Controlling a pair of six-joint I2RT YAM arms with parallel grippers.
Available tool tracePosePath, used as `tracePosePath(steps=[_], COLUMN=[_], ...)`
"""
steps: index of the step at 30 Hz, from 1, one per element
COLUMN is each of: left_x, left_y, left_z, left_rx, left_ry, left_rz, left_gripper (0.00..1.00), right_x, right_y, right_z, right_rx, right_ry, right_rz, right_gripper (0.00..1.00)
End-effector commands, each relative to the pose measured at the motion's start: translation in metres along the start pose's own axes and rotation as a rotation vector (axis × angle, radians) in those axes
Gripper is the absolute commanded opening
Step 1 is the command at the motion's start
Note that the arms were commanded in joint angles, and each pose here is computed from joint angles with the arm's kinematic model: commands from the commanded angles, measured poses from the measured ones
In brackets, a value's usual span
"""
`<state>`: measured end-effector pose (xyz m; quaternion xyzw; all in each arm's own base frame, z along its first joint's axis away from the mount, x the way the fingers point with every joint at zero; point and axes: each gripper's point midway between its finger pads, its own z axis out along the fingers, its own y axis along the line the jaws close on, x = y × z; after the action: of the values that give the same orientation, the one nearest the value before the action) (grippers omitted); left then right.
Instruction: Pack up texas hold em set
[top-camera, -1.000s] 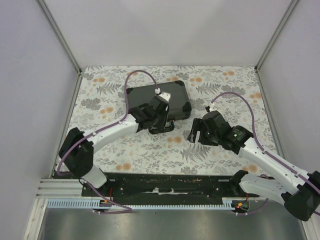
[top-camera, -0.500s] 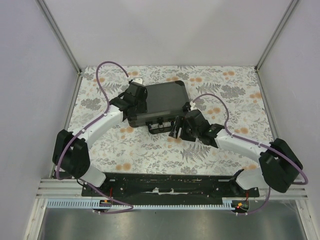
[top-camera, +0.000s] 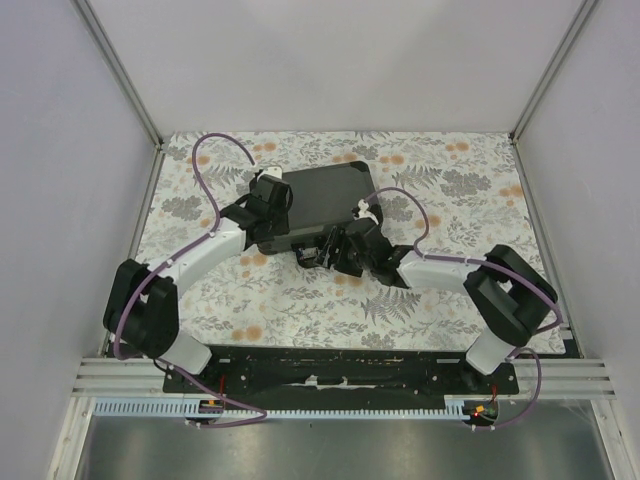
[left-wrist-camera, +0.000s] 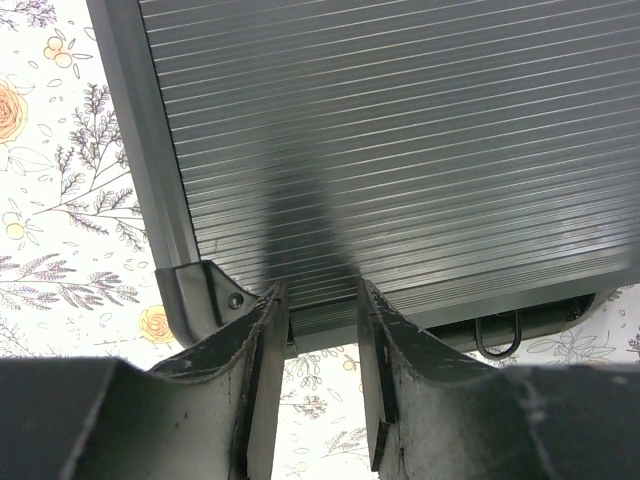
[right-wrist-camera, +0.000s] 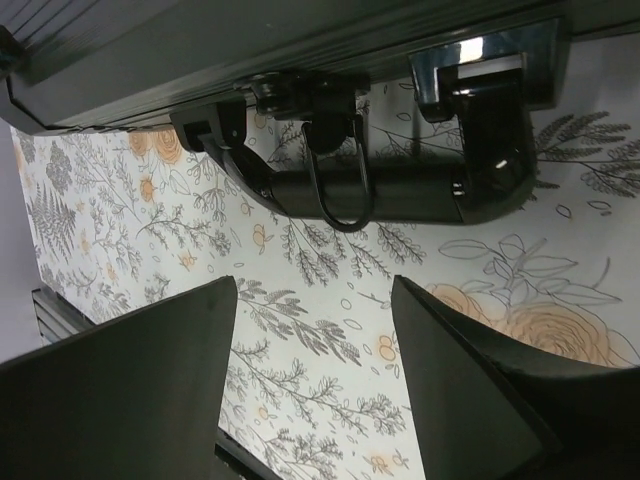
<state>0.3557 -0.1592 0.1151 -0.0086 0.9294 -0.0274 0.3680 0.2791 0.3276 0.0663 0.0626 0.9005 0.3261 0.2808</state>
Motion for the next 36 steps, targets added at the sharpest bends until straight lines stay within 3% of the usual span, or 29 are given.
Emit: tracePosePath(steps=[1,10,26,36], left_x=[0.045,0.053,0.054,0.054], left_y=[0.016,0.016,0.015,0.014], left_z=[0.008,0.008,0.008,0.010], left_rx=[-0.044,-0.033,-0.019,-0.019], left_ry=[0.126,0.143,0.135,0.139], left_rz=[-0.007,-0.003,-0.003,0.000], left_gripper=[0.40,0.33,0.30,0.29], right_x=[-0.018,-0.016,-0.034,-0.048], right_y=[0.025,0.017,0.025,0.031], right_z=[0.015,0.036,0.033,0.030], right_rx=[-0.050,-0.028,-0.024,-0.017], right_ry=[-0.080,-0.117,-0.186,-0.234], right_rz=[0.004,-0.019,-0.065,-0.061], right_gripper=[0.70,0.66,0.42,0.41])
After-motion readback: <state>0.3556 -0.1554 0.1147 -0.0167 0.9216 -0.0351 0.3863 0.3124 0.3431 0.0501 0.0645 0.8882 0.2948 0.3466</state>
